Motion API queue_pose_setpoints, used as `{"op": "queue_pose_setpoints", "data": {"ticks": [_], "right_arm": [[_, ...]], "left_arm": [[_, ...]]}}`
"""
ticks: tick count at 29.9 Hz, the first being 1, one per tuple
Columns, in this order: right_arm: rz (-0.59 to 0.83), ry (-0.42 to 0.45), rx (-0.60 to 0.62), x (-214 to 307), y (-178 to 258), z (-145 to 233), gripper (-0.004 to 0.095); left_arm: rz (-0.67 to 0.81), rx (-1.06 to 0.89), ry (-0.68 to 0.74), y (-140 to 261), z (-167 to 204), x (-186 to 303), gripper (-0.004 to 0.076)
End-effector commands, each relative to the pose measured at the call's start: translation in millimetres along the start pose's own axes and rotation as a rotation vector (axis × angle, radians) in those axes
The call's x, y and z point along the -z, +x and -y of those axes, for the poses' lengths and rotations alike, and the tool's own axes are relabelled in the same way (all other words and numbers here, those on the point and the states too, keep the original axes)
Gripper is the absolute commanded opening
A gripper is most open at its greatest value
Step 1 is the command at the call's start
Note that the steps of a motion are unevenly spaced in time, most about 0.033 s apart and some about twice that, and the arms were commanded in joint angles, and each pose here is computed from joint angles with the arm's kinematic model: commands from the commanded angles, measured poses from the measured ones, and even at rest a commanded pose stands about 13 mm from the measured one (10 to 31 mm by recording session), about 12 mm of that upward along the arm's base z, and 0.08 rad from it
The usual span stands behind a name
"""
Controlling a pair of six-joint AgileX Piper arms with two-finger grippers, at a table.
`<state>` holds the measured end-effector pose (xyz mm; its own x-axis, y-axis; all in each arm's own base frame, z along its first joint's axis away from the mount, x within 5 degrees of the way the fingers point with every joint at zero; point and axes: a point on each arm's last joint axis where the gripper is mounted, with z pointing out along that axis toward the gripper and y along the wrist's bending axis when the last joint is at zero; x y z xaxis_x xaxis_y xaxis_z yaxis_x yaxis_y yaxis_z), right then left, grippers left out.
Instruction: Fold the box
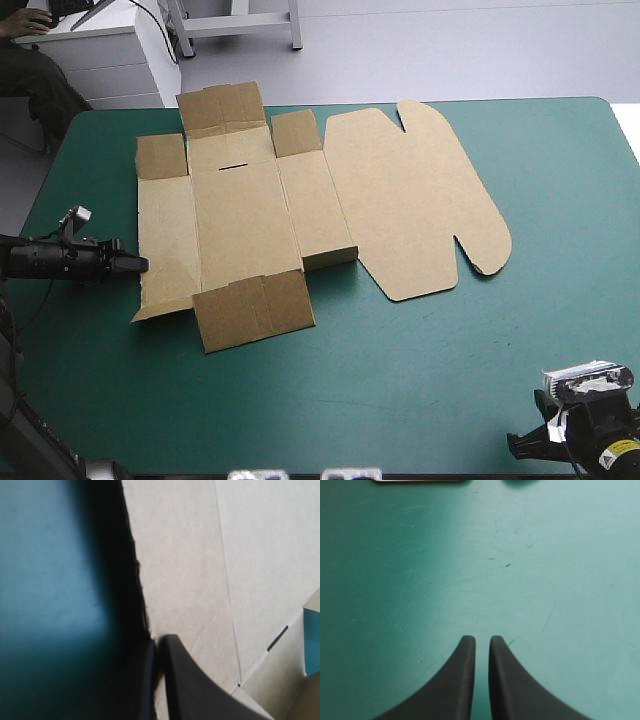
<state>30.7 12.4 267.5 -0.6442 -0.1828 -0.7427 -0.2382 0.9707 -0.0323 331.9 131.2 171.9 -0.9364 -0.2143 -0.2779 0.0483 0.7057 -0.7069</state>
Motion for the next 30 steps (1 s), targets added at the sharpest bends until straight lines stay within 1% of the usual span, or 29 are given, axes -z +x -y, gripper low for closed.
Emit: {"op": "queue_pose_setpoints", "data": {"ticks": [1, 8, 14, 19, 26, 28, 30], "right_arm": [[0.065, 0.008, 0.003, 3.7, -11.3, 1.3, 0.0089], [0.065, 0.008, 0.001, 3.7, -11.3, 1.3, 0.0089], [0.065, 0.008, 0.001, 3.7, -11.3, 1.3, 0.0089], [0.065, 0.008, -0.001, 3.7, -11.3, 1.3, 0.0089], [0.065, 0.008, -0.001, 3.7, -11.3, 1.3, 0.0089], [0.065, 0.008, -0.001, 3.7, -11.3, 1.3, 0.0089], [0.065, 0.008, -0.001, 3.7, -11.3, 1.3, 0.0089]], "left_arm": [[0.043, -0.071, 0.07, -9.9, 35.5, 14.8, -0.0002], [0.099, -0.192, 0.036, -23.7, 78.5, 35.1, -0.0002], [0.128, -0.289, 0.003, -37.8, 123.2, 48.3, -0.0003], [0.092, -0.348, -0.103, -45.4, 152.9, 55.4, -0.0002], [0.043, -0.414, -0.084, -46.0, 173.5, 36.5, 0.0], [0.035, -0.41, -0.074, -46.1, 175.4, 32.3, 0.0041], [0.027, -0.408, -0.066, -46.5, 176.2, 28.2, 0.0144]]}}
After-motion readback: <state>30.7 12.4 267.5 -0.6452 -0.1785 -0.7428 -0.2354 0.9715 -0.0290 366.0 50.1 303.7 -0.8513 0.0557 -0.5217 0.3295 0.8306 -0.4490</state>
